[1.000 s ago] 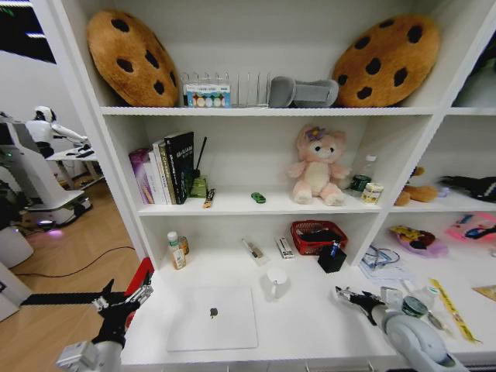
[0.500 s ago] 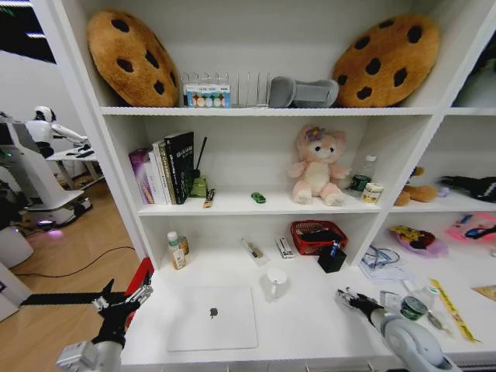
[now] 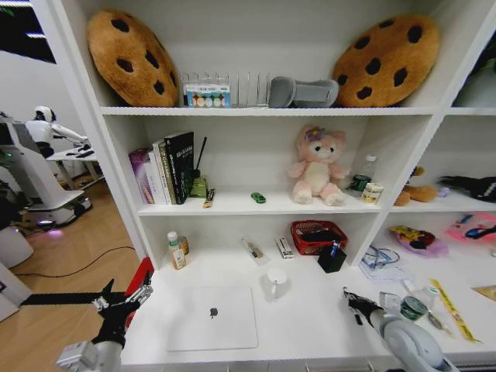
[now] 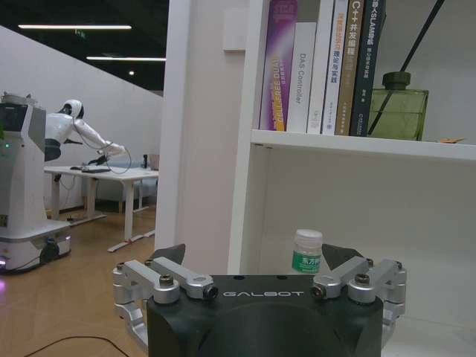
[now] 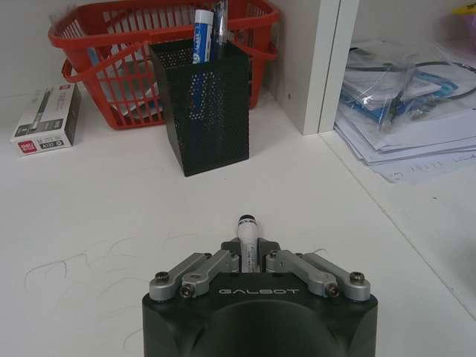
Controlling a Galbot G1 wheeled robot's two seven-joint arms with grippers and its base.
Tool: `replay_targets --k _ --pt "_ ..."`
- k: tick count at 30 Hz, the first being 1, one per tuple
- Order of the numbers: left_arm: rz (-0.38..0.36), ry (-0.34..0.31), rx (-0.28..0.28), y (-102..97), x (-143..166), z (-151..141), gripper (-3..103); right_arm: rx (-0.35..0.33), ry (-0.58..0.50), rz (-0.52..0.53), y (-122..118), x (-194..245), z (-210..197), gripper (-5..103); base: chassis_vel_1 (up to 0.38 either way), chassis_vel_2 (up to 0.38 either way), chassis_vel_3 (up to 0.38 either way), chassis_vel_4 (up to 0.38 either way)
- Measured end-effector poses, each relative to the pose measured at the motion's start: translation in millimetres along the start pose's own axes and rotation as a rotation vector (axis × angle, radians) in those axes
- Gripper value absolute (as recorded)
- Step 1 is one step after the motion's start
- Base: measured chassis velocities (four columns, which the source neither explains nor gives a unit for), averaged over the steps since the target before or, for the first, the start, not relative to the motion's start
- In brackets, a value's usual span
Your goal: Organize the objects on the table.
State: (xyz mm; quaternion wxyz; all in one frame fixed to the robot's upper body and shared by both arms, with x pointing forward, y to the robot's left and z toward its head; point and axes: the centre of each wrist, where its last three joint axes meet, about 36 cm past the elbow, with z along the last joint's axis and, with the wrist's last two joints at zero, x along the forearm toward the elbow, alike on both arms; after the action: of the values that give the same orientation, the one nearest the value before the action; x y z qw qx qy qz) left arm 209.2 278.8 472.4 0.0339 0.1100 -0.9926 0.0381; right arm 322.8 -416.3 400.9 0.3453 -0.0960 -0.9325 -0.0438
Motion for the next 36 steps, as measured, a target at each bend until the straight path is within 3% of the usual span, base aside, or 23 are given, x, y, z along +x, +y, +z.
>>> replay_targets --k 7,9,10,11,12,15,25,36 --pt "0.000 0.000 0.000 0.0 0.0 0.0 100 0.011 -0.106 -0.005 4.0 10.2 -16.1 10 0.000 0.000 0.000 0.000" --pt "0.000 0.000 0.000 0.0 0.0 0.0 100 0.038 -0.229 -0.006 5.9 11.5 -30.0 10 0.000 0.000 0.000 0.000" --pt "0.000 0.000 0.000 0.0 0.0 0.0 100 0.038 -0.229 -0.006 5.9 11.5 -30.0 10 0.000 0.000 0.000 0.000" --pt "0.000 0.000 0.000 0.0 0.0 0.0 100 0.060 -0.315 -0.008 6.1 10.0 -38.8 10 0.000 0.000 0.000 0.000" --pt "0.000 0.000 0.000 0.0 0.0 0.0 100 0.060 -0.315 -0.008 6.1 10.0 -38.8 10 0.000 0.000 0.000 0.000" --pt "0.000 0.000 0.000 0.0 0.0 0.0 100 0.156 -0.537 -0.008 3.9 -1.9 -71.1 10 0.000 0.000 0.000 0.000" --pt "0.000 0.000 0.000 0.0 0.0 0.0 100 0.227 -0.647 -0.030 14.0 -50.9 -116.3 10 0.000 0.000 0.000 0.000" --pt "0.000 0.000 0.000 0.0 0.0 0.0 100 0.248 -0.603 -0.034 26.4 -102.7 -114.5 10 0.000 0.000 0.000 0.000"
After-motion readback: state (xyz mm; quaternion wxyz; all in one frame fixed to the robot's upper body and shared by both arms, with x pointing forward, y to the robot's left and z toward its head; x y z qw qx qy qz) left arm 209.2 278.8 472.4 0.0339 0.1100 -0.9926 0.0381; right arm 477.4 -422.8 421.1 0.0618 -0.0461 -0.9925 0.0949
